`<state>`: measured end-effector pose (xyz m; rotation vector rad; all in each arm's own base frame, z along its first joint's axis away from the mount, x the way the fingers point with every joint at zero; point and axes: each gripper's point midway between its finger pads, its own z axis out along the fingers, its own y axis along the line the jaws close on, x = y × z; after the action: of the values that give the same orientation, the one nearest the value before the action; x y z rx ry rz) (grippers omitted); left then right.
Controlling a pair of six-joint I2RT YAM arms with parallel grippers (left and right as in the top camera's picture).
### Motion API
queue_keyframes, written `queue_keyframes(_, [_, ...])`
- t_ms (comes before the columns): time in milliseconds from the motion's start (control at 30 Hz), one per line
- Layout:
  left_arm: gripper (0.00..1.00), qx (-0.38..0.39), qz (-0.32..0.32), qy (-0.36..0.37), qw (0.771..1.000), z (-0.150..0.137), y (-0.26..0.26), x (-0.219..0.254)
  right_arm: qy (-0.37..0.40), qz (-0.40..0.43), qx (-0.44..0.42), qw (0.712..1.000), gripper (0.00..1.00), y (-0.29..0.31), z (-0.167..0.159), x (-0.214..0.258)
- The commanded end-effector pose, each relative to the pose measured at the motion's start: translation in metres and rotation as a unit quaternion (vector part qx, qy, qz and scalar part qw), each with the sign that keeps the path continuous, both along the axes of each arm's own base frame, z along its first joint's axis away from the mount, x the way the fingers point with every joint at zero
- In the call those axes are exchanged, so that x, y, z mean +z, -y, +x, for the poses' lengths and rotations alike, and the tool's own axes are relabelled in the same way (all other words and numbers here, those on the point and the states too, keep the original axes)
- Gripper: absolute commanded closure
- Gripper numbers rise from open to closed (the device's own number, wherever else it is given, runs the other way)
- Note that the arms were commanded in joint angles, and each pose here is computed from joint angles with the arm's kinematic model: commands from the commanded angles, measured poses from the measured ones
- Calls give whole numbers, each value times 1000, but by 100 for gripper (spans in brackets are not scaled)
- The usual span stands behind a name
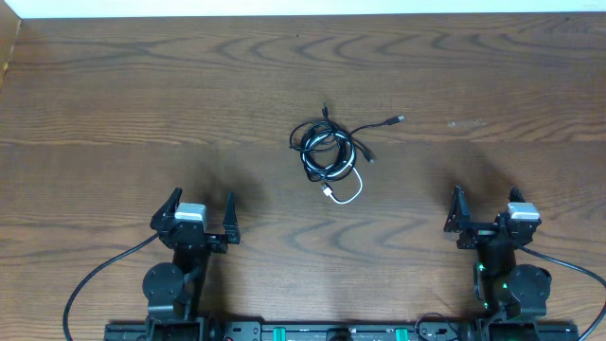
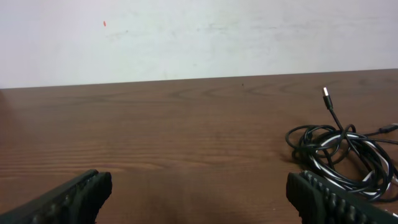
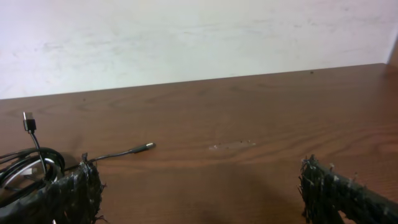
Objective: Untangle cables
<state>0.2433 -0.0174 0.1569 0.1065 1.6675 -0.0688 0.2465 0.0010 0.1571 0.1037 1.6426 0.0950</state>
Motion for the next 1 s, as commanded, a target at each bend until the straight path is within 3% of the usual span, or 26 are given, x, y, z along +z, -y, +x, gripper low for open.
queue_keyframes(0, [3,-1,-3,-20,1000,0,0,-16,0,7,-10,1000,1,4,0,-1])
queue_keyframes(567, [3,-1,-3,-6,1000,1,0,-10,0,7,-10,1000,1,4,0,-1])
queue_keyframes(967, [3,-1,0,162,987,-4,1,73,-1,7,-10,1000,1,4,0,-1])
